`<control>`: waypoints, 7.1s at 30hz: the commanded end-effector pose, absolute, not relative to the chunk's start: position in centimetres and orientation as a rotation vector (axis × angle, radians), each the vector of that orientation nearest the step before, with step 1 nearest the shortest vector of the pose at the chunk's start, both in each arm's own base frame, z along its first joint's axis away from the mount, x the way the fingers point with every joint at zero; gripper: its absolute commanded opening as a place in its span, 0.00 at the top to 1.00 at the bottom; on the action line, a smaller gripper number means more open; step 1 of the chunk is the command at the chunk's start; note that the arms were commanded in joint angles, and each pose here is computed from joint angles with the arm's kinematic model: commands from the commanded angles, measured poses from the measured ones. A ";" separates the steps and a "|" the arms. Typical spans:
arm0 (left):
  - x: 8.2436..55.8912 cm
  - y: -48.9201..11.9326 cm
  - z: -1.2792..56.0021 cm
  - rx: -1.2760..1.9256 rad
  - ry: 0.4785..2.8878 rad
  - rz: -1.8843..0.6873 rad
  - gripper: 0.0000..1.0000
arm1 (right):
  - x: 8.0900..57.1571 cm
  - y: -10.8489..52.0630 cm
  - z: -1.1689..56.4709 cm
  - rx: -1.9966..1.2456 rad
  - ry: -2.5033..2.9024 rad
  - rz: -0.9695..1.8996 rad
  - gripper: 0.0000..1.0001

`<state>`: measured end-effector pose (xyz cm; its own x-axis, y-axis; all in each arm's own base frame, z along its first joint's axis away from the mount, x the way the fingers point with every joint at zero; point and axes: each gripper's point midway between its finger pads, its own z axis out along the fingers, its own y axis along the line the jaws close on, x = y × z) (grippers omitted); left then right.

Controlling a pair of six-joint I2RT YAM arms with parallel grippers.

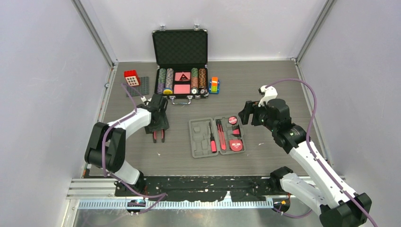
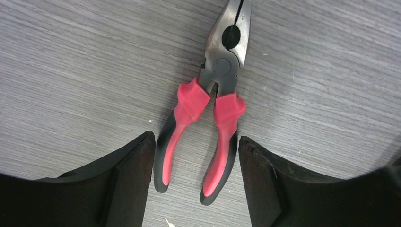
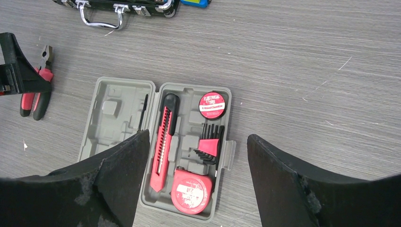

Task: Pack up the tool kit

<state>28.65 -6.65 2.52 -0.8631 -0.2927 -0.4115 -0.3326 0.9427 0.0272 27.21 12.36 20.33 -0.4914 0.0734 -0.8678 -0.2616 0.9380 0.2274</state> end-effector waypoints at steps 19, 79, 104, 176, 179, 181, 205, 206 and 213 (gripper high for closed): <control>21.7 -15.9 3.0 -0.168 2.860 -0.129 0.60 | 27.2 12.0 20.6 -0.132 2.018 0.394 0.20; 27.6 -21.4 28.0 0.012 1.569 -0.851 1.00 | 24.9 30.5 24.4 -0.374 1.928 1.223 0.24; 26.5 -21.8 29.9 -0.175 1.658 -1.005 1.00 | 25.2 38.2 24.3 -0.848 1.423 0.764 0.29; 14.7 -25.8 24.0 0.870 2.435 -1.227 0.26 | 22.0 35.3 27.6 -1.491 0.641 0.062 0.95; 14.4 -25.7 23.0 0.867 2.464 -1.235 0.32 | 21.9 35.3 27.9 -1.480 0.634 0.063 0.95; 14.3 -25.7 22.6 0.868 2.475 -1.242 0.36 | 21.9 35.3 28.0 -1.480 0.631 0.062 0.95; 15.9 -25.7 22.8 0.809 2.418 -1.156 1.00 | 20.9 35.4 26.9 -1.432 0.702 0.165 0.68; 16.4 -25.6 22.6 0.779 2.413 -1.121 1.00 | 21.2 35.0 27.2 -1.402 0.725 0.162 0.55; 19.5 -24.3 19.6 0.511 2.464 -0.819 1.00 | 23.8 30.5 24.9 -1.108 1.155 0.188 0.14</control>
